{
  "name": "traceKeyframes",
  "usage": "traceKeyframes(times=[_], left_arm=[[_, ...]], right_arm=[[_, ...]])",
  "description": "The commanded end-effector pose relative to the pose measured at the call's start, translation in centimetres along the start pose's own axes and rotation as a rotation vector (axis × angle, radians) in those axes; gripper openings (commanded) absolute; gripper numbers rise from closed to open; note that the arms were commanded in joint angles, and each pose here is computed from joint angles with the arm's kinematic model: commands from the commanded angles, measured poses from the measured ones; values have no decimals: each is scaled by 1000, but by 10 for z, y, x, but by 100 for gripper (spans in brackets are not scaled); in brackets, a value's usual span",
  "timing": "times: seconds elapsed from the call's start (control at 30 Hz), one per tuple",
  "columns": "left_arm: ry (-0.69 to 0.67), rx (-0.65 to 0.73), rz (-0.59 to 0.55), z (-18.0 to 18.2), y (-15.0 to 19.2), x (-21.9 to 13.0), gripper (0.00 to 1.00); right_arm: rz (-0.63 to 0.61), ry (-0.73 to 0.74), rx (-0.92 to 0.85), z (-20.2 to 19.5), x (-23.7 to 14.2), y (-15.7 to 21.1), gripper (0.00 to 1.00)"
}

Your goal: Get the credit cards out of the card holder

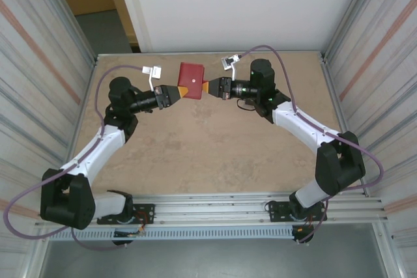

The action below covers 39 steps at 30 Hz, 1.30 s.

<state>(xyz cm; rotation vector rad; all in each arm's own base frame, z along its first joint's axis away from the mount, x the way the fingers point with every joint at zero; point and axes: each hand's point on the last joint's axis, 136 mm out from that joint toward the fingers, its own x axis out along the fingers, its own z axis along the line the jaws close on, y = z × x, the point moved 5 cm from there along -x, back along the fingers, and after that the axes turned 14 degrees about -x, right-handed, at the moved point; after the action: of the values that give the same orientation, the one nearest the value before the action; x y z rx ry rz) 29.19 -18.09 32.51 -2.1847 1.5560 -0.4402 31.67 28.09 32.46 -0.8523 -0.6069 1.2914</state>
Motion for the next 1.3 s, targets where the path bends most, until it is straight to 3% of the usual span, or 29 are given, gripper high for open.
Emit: traceKeyframes(times=[0.0, 0.13, 0.3, 0.37, 0.5, 0.63, 0.8, 1.1, 1.27], left_arm=[[40, 23, 24, -9, 0, 6, 0], [-3, -4, 18, -1, 1, 6, 20], [-31, -32, 31, 8, 3, 8, 65], [-35, -44, 35, 10, 4, 9, 78], [-37, -59, 43, 14, 5, 14, 92], [-40, -75, 61, 18, 9, 22, 99], [-61, -85, 103, 25, 15, 34, 99], [-170, -155, 46, 63, 16, 39, 99], [-183, -163, 49, 71, 19, 40, 91]], right_arm=[[-9, -67, -32, 16, 6, -6, 1], [-10, -24, -21, 14, 1, -6, 0], [22, 63, -19, 12, -5, -2, 0], [40, 108, -12, 10, -6, 0, 0], [75, 194, 8, 5, -8, 4, 0], [103, 245, 19, 2, -8, 8, 0], [128, 291, 33, -1, -6, 10, 0], [249, 498, 41, -7, -8, 18, 0], [307, 560, 27, -5, -11, 23, 0]])
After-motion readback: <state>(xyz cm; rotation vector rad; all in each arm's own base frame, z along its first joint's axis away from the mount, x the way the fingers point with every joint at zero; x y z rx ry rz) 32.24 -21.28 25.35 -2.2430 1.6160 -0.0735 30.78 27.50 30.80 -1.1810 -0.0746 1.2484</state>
